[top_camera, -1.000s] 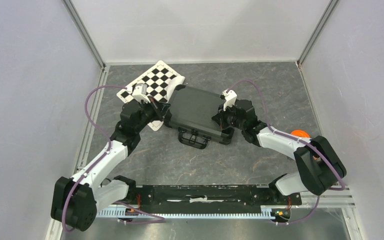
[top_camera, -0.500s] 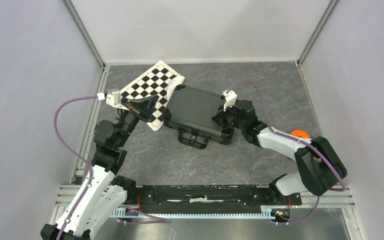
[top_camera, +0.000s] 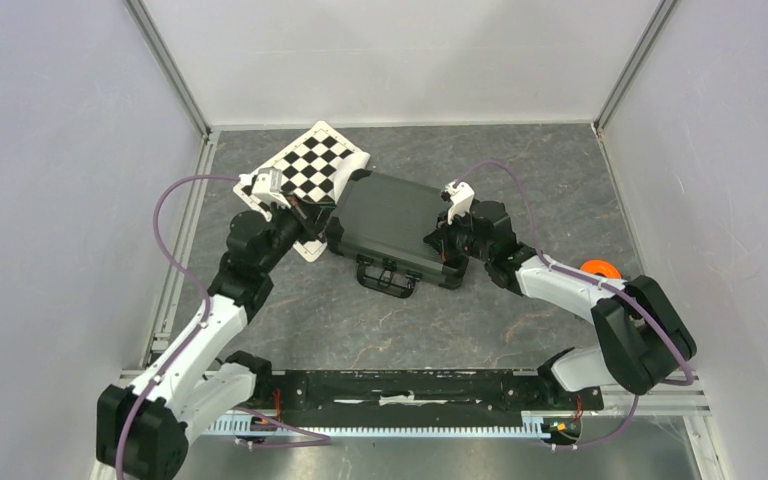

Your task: Pack up texas hold em set

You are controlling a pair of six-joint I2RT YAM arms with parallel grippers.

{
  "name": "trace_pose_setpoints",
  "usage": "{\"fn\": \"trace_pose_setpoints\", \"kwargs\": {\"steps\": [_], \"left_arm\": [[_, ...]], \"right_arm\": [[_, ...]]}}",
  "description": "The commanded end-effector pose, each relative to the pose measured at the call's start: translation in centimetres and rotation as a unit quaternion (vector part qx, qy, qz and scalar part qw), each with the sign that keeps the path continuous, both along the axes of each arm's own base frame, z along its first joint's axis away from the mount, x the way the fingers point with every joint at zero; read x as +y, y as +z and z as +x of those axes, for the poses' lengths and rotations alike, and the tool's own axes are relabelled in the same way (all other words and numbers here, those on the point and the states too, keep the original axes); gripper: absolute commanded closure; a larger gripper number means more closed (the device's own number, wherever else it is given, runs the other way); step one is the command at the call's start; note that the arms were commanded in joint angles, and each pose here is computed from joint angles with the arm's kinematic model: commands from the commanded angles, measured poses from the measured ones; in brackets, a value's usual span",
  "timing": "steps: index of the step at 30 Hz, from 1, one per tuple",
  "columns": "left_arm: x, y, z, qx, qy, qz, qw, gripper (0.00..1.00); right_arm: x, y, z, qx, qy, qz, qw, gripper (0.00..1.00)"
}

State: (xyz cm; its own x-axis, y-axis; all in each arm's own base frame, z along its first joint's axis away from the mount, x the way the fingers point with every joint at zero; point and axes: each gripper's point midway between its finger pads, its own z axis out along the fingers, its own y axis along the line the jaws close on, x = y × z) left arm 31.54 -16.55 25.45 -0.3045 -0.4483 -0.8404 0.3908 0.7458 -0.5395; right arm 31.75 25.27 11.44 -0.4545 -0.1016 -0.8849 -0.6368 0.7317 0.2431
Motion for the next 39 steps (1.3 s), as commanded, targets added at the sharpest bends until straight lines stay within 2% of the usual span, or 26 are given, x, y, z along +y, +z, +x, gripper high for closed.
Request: {"fn": "trace_pose_setpoints", "kwargs": {"steps": [1, 5, 8, 14, 23, 29, 33, 39], "left_arm": [[1.0, 5.5, -1.6, -0.089, 0.007, -0.018, 0.996, 0.98], [2.4, 11.2, -5.8, -0.180, 0.008, -0.050, 0.982, 0.98], [2.8, 12.5, -6.9, -0.202, 0.009, -0.057, 0.978, 0.98], [1.3, 7.4, -2.8, -0.117, 0.008, -0.028, 0.993, 0.98], [2.1, 10.2, -4.9, -0.163, 0.008, -0.044, 0.986, 0.98], [1.3, 7.2, -2.6, -0.114, 0.008, -0.027, 0.993, 0.98], [0.7, 4.2, -0.9, -0.070, 0.007, -0.011, 0.997, 0.98], [0.3, 1.6, 0.4, -0.032, 0.007, 0.002, 0.999, 0.98]], "right_arm": [[-1.5, -4.4, -3.5, 0.087, 0.010, -0.048, 0.995, 1.00], [-1.6, -4.2, -3.5, 0.085, 0.009, -0.051, 0.995, 1.00], [-1.6, -4.1, -3.6, 0.085, 0.010, -0.048, 0.995, 1.00], [-1.7, -4.1, -3.7, 0.087, 0.010, -0.052, 0.995, 1.00], [-2.0, -1.7, -3.4, 0.067, 0.007, -0.054, 0.996, 1.00], [-2.2, -0.3, -3.4, 0.050, 0.007, -0.067, 0.996, 1.00], [-2.1, -0.5, -3.3, 0.063, 0.018, -0.094, 0.993, 1.00], [-3.4, -0.6, -1.9, 0.057, -0.027, -0.135, 0.989, 1.00]]}}
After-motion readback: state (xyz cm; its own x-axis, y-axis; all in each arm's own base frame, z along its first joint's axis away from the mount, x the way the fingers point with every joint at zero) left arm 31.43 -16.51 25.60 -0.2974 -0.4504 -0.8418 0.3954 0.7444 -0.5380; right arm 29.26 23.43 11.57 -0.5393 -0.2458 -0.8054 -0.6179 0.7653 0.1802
